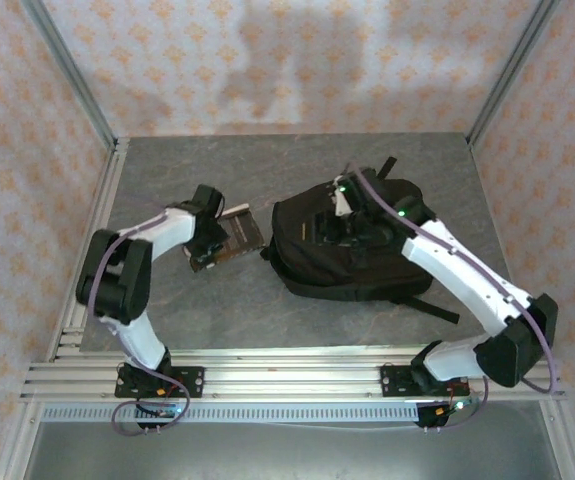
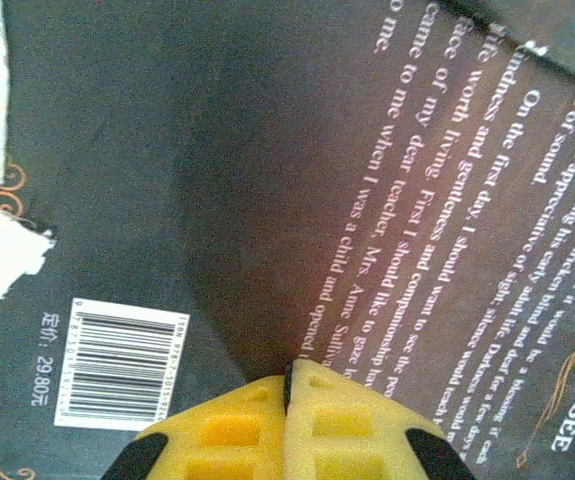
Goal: Pack the student bag
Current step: Move the book to the center of the table, then move the book to the bottom-center of the table.
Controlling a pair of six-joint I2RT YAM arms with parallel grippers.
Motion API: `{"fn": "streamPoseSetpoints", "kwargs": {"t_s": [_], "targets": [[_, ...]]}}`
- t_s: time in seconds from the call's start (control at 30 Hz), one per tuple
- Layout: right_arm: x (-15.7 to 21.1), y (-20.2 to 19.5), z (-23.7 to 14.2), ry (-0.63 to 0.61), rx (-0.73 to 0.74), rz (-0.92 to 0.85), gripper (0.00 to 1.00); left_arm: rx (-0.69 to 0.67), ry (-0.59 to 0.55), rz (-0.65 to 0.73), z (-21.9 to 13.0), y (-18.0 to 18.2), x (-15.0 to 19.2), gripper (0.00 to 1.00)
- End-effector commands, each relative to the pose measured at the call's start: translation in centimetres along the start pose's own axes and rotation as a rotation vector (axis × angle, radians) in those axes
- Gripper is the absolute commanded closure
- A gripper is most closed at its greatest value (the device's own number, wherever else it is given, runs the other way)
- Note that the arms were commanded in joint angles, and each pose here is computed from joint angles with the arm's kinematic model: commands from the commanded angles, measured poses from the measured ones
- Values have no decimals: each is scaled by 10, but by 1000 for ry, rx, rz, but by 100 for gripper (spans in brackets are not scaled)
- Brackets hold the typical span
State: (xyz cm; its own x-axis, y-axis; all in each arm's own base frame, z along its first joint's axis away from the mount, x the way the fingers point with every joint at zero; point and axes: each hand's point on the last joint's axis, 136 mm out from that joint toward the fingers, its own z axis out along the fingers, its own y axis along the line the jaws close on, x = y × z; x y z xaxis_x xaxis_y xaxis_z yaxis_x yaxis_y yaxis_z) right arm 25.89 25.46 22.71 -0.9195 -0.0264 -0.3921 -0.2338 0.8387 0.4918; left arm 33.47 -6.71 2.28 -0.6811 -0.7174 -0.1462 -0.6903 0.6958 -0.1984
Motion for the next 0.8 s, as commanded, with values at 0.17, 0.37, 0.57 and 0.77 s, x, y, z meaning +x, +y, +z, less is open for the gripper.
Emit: {"fn": "streamPoseSetpoints", "kwargs": {"t_s": [0.17, 0.37, 0.57, 0.77], "targets": [[32, 39, 67, 129, 43, -185, 56, 140, 132, 83, -35, 7, 93, 92], [34, 38, 109, 126, 181, -188, 94, 141, -221, 132, -122, 31, 18, 68], [27, 37, 144, 155, 277, -168, 84, 15, -196, 202, -92, 31, -21, 55], [28, 49, 174, 156, 347, -189, 69, -4, -146, 315, -55, 5, -52, 50]]}}
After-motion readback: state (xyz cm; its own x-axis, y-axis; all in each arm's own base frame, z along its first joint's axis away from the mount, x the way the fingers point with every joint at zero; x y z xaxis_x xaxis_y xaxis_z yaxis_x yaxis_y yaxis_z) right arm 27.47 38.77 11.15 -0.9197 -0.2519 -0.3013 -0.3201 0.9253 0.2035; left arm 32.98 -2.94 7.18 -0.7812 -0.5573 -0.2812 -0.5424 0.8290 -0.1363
